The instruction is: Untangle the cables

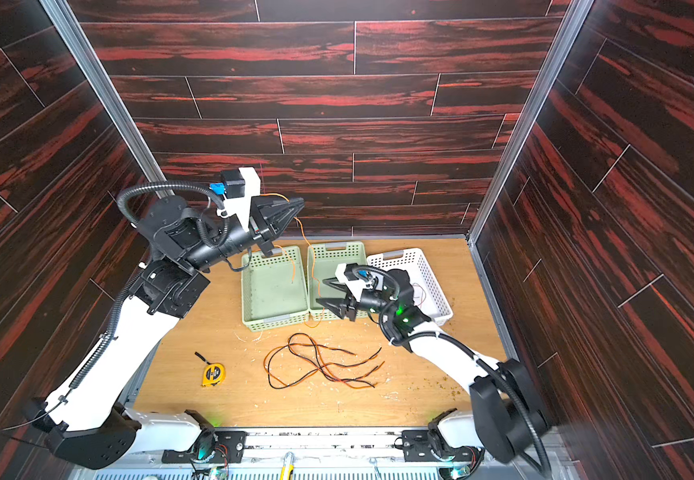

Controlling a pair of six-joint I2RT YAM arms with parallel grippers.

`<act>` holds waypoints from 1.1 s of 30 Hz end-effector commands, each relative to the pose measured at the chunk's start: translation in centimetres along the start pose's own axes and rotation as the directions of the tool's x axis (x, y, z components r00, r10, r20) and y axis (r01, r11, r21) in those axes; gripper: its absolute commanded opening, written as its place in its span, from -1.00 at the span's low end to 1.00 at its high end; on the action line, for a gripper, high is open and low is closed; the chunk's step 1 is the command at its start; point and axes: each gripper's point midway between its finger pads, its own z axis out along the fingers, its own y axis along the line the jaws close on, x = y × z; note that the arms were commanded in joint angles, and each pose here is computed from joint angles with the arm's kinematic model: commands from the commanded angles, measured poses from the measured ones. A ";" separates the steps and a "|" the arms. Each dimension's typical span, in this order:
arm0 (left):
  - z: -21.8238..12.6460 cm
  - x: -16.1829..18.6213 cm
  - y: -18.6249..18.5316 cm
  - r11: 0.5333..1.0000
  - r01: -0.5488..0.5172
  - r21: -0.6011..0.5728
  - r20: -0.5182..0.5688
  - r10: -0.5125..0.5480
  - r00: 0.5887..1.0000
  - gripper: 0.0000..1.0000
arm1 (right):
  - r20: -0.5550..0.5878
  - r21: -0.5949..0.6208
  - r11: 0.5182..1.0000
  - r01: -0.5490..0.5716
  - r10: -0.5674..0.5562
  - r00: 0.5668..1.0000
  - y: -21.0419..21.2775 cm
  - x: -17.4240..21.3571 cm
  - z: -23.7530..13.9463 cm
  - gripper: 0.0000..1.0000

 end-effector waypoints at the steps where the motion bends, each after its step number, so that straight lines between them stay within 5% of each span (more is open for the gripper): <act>1: -0.4 -1.0 -0.5 1.000 -0.026 0.013 0.028 0.026 0.999 -1.00 | 0.037 0.018 1.000 -0.018 0.017 0.999 -1.0 -1.6 1.3 0.01; 10: -0.6 -0.9 -0.6 1.000 -0.025 0.009 0.027 0.024 0.999 -1.00 | 0.059 0.060 0.998 0.001 -0.004 0.998 -1.5 -1.6 1.5 -1.00; 21: -3.7 1.8 0.0 0.991 0.003 -0.133 0.000 -0.003 1.000 -0.95 | 0.042 0.301 0.951 0.072 -0.088 0.995 -4.4 -5.2 -2.5 -1.00; 25: -5.6 5.1 1.1 0.967 0.038 -0.252 -0.034 -0.048 0.998 -0.79 | 0.021 0.464 0.886 0.007 -0.020 1.000 -7.9 -7.0 -5.7 -1.00; 33: -7.2 13.2 2.9 0.912 0.138 -0.385 -0.159 -0.213 0.964 -0.21 | 0.043 0.573 0.820 -0.005 -0.024 0.999 -11.4 -11.8 -10.2 -1.00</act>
